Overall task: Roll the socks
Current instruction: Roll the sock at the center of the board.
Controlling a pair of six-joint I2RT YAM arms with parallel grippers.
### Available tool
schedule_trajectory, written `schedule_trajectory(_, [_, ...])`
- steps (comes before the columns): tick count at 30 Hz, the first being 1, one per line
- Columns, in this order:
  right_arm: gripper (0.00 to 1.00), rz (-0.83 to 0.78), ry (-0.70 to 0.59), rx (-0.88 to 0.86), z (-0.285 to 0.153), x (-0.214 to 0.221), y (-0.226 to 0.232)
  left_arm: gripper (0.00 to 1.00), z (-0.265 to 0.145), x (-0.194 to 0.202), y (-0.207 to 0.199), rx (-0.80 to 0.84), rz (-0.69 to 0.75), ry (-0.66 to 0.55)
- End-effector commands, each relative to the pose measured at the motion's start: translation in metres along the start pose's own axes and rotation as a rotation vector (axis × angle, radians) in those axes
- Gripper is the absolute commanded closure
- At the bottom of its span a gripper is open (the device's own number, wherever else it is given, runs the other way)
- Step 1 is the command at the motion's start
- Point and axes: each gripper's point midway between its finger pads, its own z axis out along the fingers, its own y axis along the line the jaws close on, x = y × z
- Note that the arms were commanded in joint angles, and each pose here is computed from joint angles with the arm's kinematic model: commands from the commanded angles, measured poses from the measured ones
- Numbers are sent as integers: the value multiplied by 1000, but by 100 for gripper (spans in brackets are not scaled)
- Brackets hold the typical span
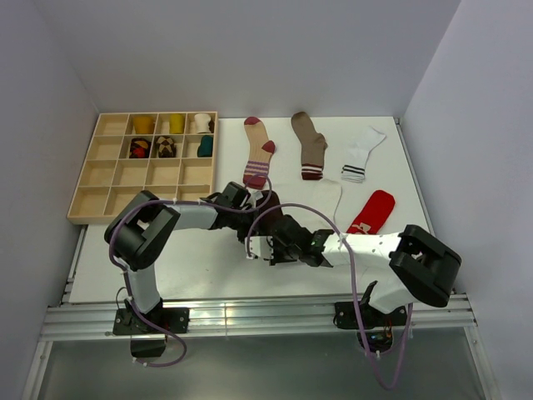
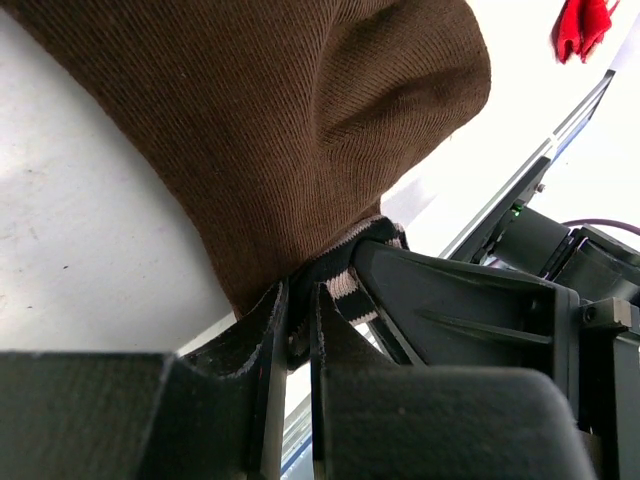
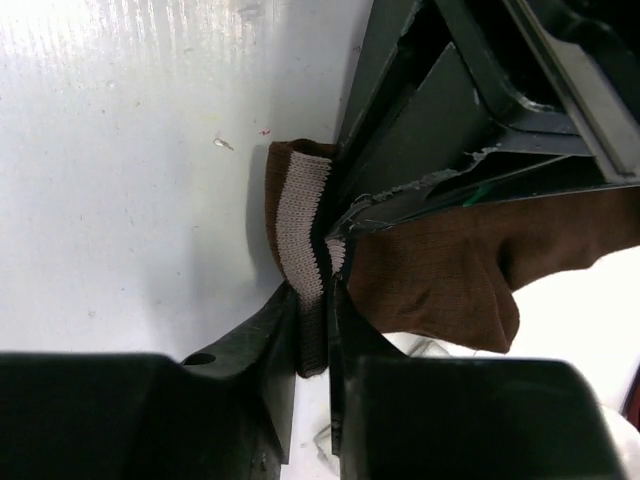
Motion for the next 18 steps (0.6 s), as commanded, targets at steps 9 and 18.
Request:
schedule_trajectory(9, [91, 148, -78, -177, -23, -15, 6, 54, -37, -23, -29, 63, 29, -247])
schedule_trajectory(18, [91, 383, -88, -490, -35, -3, 17, 45, -87, -39, -31, 69, 76, -576])
